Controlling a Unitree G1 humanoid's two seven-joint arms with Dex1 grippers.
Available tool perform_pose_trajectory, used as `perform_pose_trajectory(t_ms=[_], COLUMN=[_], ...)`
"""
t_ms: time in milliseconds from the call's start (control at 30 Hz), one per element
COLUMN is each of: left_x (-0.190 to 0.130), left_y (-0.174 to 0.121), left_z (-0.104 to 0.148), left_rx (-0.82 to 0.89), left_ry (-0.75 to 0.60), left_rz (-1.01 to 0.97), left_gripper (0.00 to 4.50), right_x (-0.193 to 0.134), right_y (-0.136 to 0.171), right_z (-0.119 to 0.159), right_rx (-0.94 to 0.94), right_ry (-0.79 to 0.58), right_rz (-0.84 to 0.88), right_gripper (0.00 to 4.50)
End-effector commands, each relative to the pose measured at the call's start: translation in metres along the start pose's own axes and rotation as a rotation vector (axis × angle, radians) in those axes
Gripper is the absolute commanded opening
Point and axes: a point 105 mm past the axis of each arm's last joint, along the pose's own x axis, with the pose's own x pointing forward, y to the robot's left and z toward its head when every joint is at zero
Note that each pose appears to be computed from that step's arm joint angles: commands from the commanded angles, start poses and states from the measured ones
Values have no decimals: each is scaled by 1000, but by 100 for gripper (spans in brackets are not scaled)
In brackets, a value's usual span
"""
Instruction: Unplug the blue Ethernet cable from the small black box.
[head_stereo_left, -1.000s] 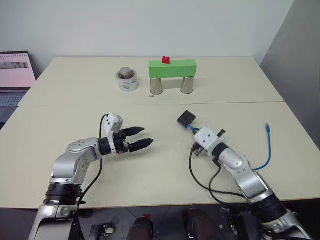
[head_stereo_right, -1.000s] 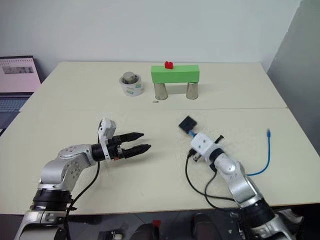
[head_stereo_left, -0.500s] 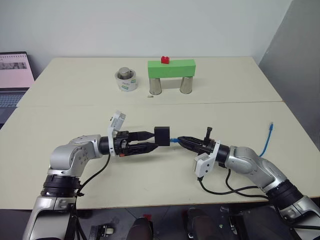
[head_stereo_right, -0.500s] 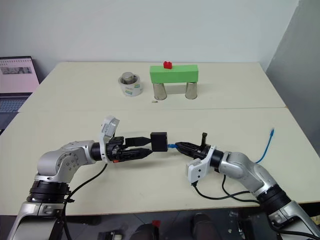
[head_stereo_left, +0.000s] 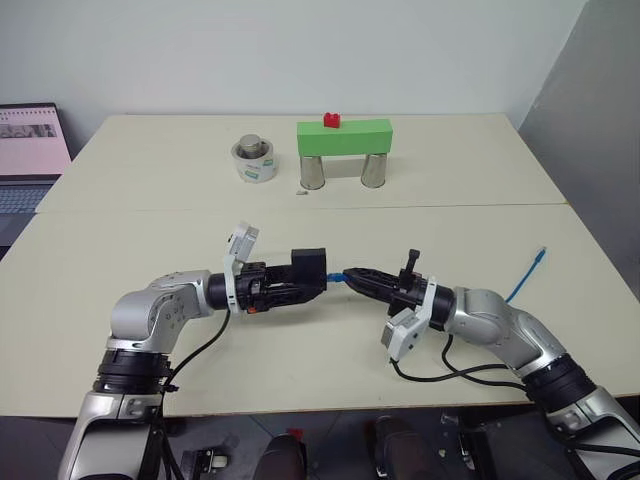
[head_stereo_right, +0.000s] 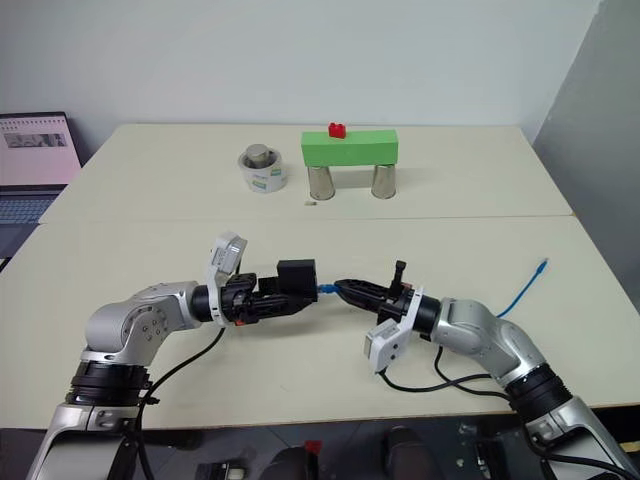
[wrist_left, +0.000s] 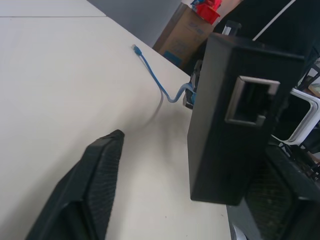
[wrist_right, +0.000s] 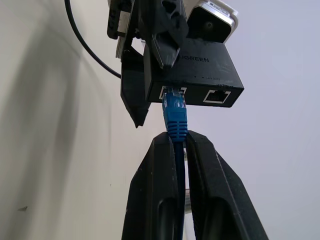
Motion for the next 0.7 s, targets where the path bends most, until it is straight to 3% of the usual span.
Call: perform_pose_trajectory(t_ms=[33, 300, 367, 600, 700], left_x=[0, 1, 1, 5, 10], left_y=[-7, -9, -8, -4, -2], left_z=[13, 6, 5, 6, 7], left_rx=[41, 39, 41, 112, 157], left_ry=[-26, 9, 16, 49, 53], left_rz=[-35, -63, -62, -86, -101], left_gripper=[247, 79, 78, 78, 78], right_x=[0, 2, 1, -14, -26], right_y=[-13, -12, -13, -9, 0], right_z=[1, 3, 4, 12, 16], right_rx=[-41, -73, -68, 187, 536], right_ry=[-16, -34, -39, -27, 62], right_rz=[-36, -14, -12, 94, 181], right_gripper=[2, 2, 73, 238, 311])
